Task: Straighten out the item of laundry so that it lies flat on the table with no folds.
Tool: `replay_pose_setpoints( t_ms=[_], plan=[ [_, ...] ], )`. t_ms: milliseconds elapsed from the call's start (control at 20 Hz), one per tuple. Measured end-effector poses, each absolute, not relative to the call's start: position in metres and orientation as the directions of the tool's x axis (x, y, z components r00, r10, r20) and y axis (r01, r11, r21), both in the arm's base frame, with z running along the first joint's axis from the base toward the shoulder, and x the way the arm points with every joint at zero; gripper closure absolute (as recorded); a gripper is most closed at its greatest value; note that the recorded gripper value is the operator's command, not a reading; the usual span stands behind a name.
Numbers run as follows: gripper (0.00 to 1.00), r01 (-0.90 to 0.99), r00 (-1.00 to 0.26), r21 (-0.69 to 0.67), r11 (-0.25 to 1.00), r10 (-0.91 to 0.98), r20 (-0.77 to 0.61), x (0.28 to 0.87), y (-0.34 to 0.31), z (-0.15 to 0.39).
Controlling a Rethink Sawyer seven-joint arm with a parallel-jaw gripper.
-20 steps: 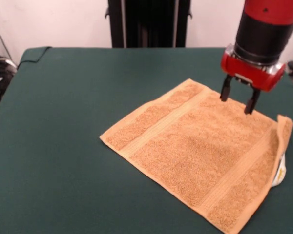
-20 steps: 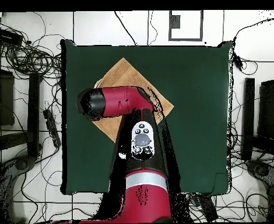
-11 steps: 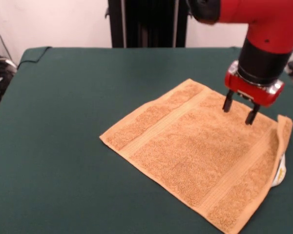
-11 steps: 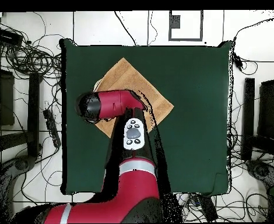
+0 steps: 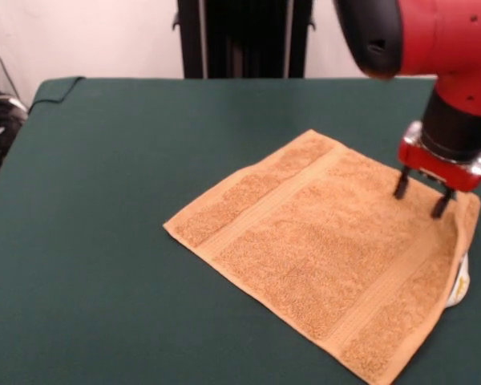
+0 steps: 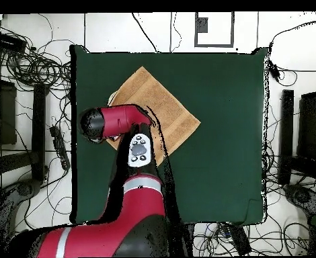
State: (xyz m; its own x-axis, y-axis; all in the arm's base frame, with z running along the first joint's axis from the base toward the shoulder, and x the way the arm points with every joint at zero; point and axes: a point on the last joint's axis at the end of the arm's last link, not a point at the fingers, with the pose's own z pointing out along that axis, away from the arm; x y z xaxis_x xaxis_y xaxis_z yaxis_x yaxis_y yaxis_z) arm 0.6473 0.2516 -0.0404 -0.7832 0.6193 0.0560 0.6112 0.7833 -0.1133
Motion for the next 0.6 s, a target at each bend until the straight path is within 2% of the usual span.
replay_pose_setpoints(
  t_ms=[150,600],
  plan=[
    [0.0,0.61,-0.787,-0.087,0.787,0.615,0.049,0.657,0.278,-0.047],
    [0.0,0.618,-0.784,-0.074,0.782,0.621,0.017,0.683,0.299,-0.045]
  ],
)
